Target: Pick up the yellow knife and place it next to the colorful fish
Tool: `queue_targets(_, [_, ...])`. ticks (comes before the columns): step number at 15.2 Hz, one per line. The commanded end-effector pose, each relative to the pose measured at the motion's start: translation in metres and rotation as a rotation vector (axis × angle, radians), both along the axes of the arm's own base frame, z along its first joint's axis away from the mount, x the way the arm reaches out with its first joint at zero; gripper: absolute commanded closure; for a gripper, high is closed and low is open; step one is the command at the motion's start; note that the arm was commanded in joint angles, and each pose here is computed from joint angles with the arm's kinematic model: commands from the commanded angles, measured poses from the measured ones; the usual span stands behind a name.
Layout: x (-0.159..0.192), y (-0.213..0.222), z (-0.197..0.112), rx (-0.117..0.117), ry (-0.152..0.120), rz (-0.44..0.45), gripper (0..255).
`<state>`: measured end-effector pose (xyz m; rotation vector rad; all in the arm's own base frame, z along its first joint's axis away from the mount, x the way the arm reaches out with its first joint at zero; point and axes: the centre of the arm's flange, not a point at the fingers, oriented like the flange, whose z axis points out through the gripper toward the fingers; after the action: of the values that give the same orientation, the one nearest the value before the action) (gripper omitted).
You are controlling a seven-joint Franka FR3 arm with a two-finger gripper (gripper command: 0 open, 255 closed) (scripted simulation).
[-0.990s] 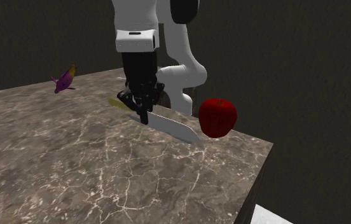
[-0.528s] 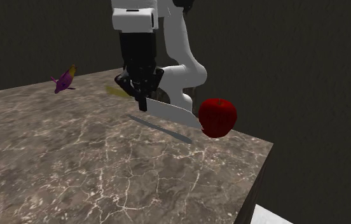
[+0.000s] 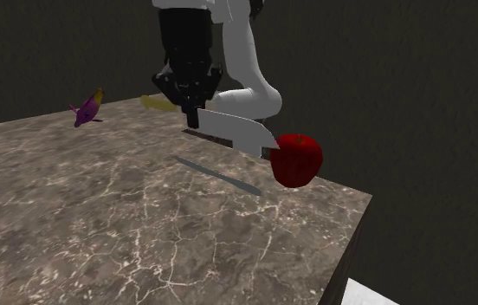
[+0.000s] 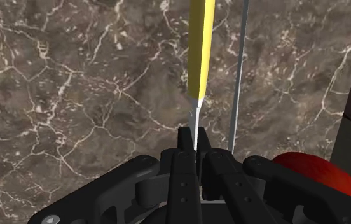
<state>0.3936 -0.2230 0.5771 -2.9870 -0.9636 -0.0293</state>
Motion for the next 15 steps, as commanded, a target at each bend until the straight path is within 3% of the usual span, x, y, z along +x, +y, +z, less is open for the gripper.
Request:
queue_targets(1, [0.000,0.000,0.010,0.000,0.000,0.000,255])
queue_targets(11, [0.000,0.000,0.057,0.000,0.000,0.000,255])
queue_targets(15, [-0.052,-0.009,0.057,0.000,0.000,0.000,255])
